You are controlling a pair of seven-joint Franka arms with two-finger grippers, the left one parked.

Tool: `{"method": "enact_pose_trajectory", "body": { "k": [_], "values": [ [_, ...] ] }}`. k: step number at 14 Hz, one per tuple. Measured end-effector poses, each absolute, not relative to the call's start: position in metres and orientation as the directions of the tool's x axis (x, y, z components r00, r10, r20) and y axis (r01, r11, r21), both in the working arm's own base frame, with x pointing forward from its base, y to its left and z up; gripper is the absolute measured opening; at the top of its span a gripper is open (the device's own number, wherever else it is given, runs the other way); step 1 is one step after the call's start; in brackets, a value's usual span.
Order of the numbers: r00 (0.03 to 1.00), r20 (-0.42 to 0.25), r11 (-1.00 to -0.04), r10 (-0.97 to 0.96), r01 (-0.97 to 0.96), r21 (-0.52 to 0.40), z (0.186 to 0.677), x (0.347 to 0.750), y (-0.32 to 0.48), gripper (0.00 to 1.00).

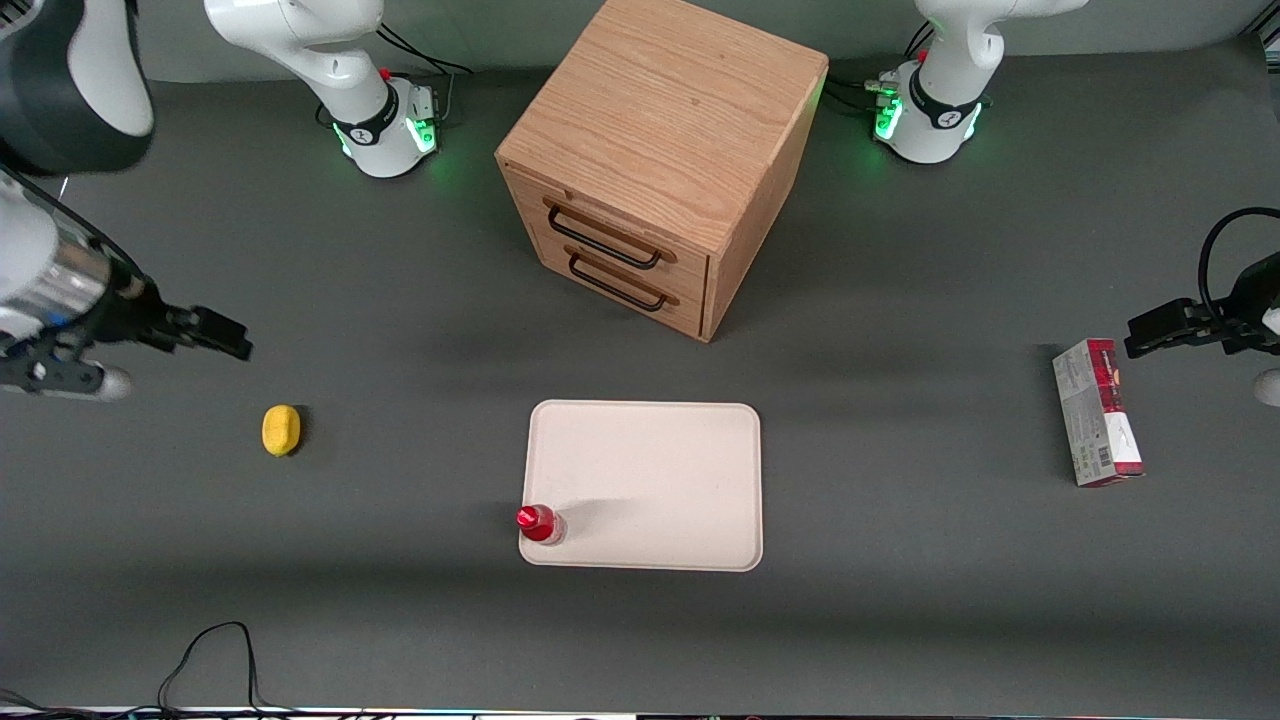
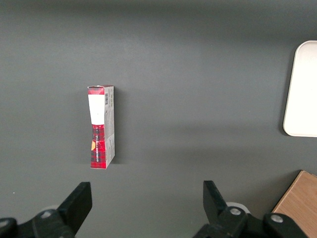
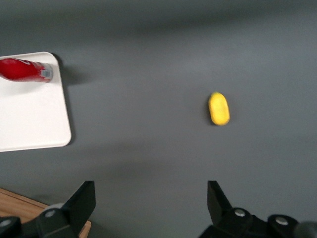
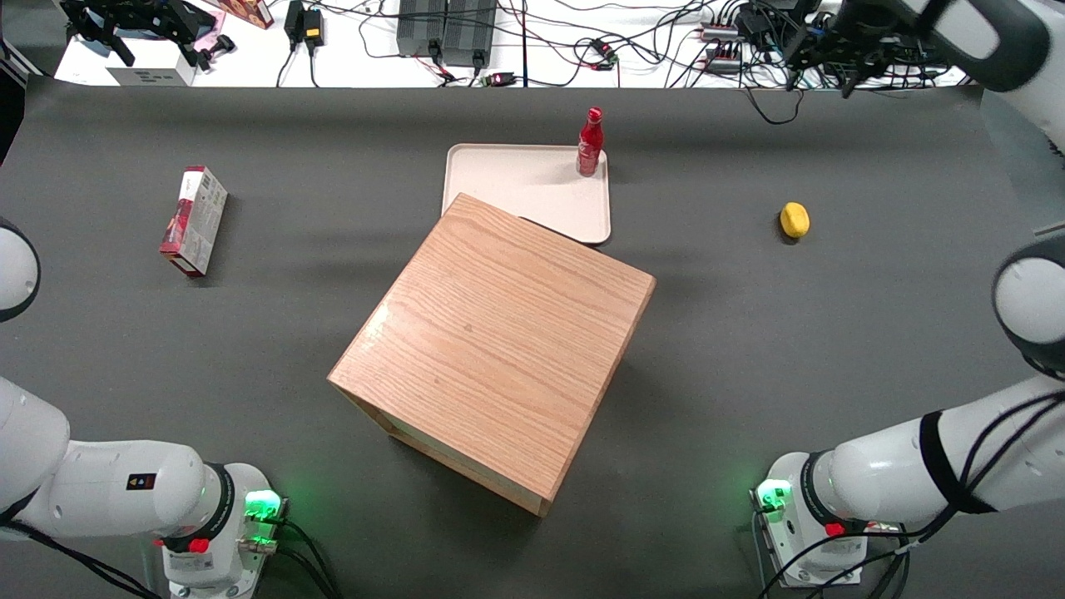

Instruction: Place coke bottle on tray

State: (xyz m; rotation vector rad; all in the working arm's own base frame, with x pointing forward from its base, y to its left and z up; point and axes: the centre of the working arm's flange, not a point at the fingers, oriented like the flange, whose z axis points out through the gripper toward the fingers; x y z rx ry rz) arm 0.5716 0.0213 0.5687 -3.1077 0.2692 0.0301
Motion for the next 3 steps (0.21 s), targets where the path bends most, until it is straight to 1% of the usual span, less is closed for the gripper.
{"method": "enact_pose_trajectory", "body": {
  "k": [3],
  "values": [
    [0.982, -0.004, -0.982, -0.186, -0.186, -0.027, 0.582, 0.55, 0.012, 1.0]
  ]
}}
